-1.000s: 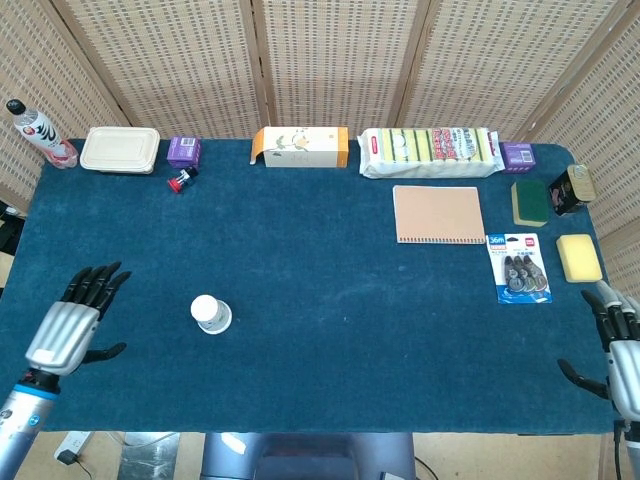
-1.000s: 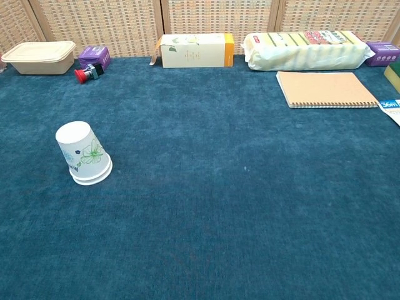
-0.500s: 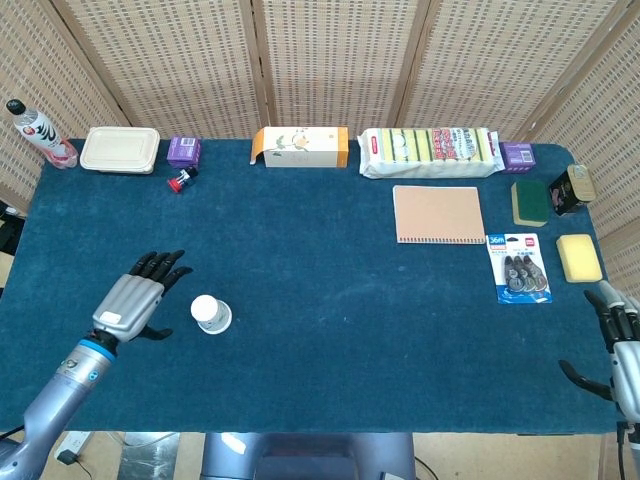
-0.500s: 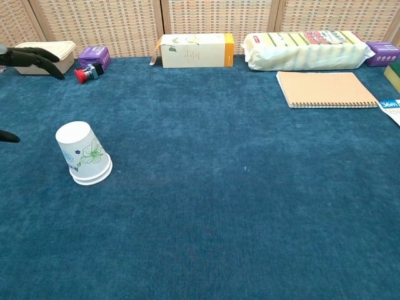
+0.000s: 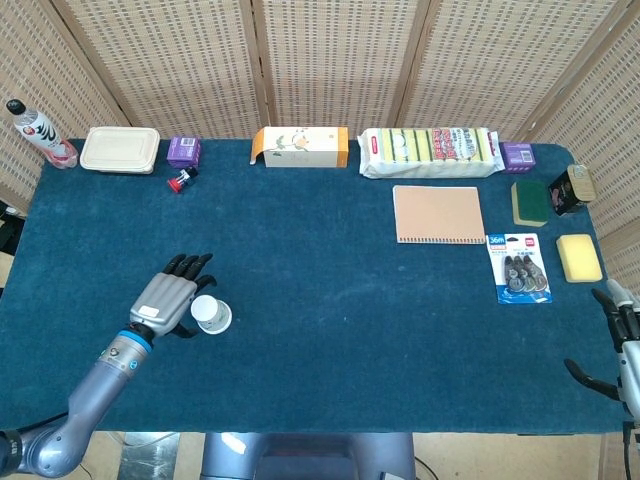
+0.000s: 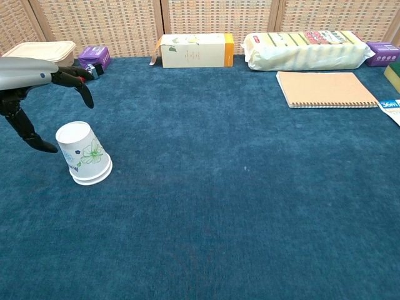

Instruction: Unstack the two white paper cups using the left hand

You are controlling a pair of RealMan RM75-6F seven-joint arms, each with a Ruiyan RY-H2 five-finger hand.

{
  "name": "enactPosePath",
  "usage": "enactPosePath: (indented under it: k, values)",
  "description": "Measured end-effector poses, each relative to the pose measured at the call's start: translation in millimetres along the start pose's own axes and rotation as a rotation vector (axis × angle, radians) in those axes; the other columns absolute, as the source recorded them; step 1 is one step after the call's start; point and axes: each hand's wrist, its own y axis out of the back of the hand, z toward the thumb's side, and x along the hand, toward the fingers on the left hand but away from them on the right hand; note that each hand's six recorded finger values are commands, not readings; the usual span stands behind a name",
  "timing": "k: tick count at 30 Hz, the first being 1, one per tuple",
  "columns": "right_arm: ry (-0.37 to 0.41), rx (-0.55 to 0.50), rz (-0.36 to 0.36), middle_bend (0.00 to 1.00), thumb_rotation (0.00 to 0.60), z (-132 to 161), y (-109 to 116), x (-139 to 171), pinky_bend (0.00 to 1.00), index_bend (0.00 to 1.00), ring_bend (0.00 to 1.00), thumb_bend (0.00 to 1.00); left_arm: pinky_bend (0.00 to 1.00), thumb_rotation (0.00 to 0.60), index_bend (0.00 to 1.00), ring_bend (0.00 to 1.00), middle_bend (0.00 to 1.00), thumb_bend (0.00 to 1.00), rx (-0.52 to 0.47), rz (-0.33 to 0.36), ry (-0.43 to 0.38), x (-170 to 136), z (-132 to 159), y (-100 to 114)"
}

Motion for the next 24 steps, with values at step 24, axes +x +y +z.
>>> enactPosePath:
  k: [24]
  values:
    - [0.002,0.001,0.006,0.0,0.6,0.2,-1.3,-0.4,0.0,0.04,0.0,0.23,0.0,0.6,0.38,0.0,0.0,0.22,0.015,-0.04,0.063,10.2,0.0,-5.9]
